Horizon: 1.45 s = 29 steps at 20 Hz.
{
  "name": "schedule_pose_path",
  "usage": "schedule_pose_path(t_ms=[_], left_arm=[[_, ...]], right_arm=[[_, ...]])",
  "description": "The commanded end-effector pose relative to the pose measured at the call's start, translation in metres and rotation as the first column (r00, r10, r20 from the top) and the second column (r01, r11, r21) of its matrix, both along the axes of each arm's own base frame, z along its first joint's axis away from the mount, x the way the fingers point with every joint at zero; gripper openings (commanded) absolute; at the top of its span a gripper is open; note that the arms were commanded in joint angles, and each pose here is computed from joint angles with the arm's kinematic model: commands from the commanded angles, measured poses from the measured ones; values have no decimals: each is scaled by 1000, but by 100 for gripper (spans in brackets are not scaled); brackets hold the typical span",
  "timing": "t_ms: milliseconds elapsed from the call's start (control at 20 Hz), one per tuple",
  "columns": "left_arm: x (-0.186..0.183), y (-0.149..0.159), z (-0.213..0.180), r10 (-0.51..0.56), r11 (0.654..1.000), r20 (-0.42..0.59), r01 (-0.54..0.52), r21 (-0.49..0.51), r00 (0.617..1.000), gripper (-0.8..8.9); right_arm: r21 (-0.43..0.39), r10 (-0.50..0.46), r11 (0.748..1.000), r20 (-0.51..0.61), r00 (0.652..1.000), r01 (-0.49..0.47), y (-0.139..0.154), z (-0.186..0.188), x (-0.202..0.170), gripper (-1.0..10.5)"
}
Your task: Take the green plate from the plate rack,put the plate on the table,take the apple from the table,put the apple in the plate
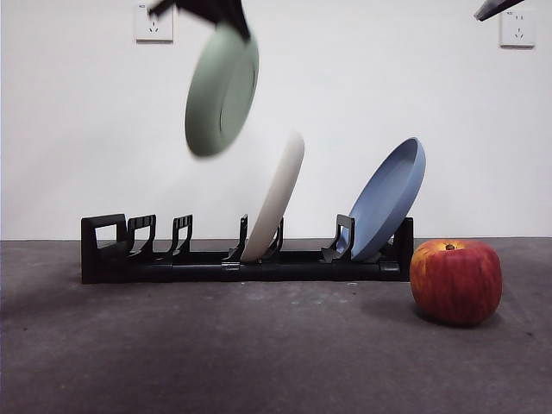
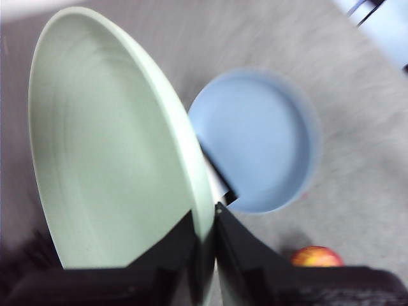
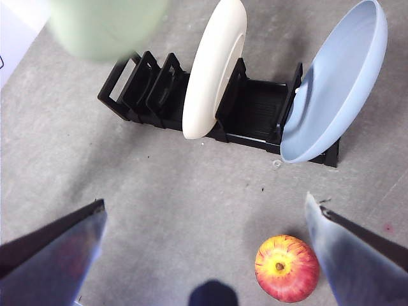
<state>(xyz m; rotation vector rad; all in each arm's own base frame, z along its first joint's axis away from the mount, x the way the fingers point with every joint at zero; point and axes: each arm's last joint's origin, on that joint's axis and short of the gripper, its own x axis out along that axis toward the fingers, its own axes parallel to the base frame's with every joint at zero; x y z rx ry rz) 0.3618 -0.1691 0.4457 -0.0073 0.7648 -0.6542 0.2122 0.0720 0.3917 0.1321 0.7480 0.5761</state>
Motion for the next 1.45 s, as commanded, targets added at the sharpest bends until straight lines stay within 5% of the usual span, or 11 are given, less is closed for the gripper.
schedule_pose_path(t_ms=[50,350,600,800,1050,1450], left_arm=[[-25,1,30,-33,998,117,28,50,993,-8],[-109,-9,85,-41,993,352,-2,121,935,-8],[-179,-23,79,-110,957,364,-1,290,925,-8],[-217,-30,28,-185,916,193,98,388,964,-8],[-221,-47,-65,-106,840,-49,116,530,993,-8],[-204,-77,-173,-85,870,-42,95,483,995,-8]], right_arm=[[-14,-10,1000,21,1000,11,0,2,2,595],[-34,-44,998,47,998,46,-1,3,3,595],[-39,-45,998,49,998,47,-1,3,3,595],[-38,-46,998,49,998,47,-1,3,3,595],[-39,-46,998,45,998,48,-1,3,3,595],[-46,-47,998,17,999,48,-2,1,2,595]])
